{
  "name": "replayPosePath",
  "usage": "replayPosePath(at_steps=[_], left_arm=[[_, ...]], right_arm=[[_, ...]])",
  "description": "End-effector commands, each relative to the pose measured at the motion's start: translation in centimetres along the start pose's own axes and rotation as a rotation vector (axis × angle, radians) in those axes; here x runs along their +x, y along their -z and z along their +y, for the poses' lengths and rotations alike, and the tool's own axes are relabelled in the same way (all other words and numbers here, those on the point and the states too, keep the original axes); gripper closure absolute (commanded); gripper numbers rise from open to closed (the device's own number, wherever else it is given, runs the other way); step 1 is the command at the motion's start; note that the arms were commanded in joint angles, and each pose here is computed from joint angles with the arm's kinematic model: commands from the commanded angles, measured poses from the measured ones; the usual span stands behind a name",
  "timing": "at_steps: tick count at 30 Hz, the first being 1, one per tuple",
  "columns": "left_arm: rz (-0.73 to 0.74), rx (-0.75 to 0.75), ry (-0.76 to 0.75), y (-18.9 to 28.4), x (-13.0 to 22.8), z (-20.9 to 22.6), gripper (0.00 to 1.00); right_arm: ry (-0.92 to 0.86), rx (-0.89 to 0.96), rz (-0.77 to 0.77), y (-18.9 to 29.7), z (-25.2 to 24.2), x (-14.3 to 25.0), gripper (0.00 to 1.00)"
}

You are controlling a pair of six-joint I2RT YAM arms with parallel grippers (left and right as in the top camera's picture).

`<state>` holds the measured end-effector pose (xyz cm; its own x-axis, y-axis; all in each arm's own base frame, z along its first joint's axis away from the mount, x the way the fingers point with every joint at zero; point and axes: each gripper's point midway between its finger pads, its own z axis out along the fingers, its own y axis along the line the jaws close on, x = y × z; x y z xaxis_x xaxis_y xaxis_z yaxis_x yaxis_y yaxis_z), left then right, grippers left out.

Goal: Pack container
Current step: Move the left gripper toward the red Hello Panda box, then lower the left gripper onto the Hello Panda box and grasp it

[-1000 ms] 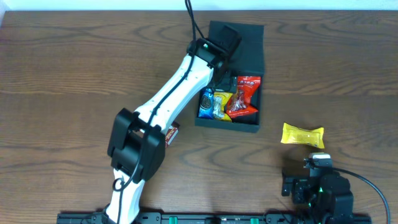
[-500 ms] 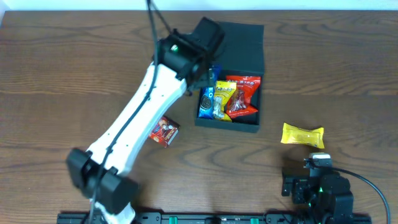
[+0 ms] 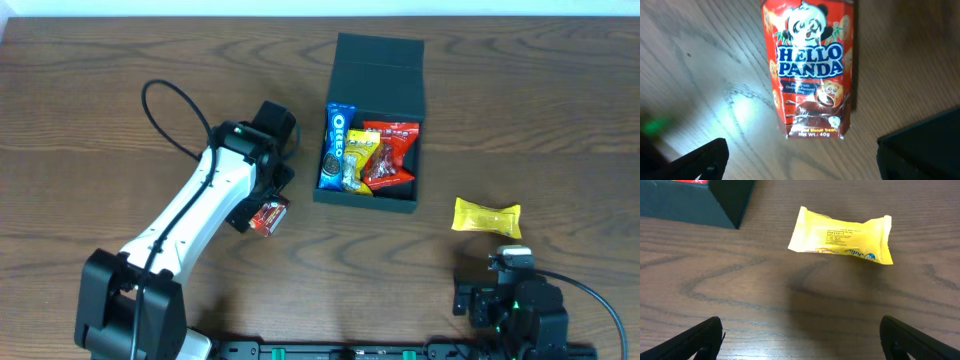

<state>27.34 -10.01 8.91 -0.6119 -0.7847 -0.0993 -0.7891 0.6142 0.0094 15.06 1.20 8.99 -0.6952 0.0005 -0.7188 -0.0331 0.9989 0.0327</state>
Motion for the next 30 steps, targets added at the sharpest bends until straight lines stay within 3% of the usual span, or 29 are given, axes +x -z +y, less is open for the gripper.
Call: replayPosePath(at_steps=[1, 6, 17, 25, 30], left_arm=[[0.021, 0.028, 0.100, -0.8, 0.0, -0.1, 0.05], [0.002, 0.102, 0.044, -2.4, -1.3, -1.3, 0.05], [-0.039, 0.046, 0.049, -5.4, -2.7, 1.3, 0.05], [-0.096, 0.168, -0.058, -6.0, -4.4, -1.1, 0.05], [-0.075, 0.146, -0.063, -7.3, -4.2, -1.2, 0.05]], right_arm=[[0.002, 0.002, 0.009, -0.1, -0.1, 0.3, 0.01], [0.002, 0.002, 0.009, -0.1, -0.1, 0.3, 0.01], [0.002, 0.002, 0.009, -0.1, -0.1, 0.3, 0.01], [0.002, 0.002, 0.009, -0.1, -0.1, 0.3, 0.01], [0.002, 0.002, 0.009, -0.1, -0.1, 0.3, 0.01]])
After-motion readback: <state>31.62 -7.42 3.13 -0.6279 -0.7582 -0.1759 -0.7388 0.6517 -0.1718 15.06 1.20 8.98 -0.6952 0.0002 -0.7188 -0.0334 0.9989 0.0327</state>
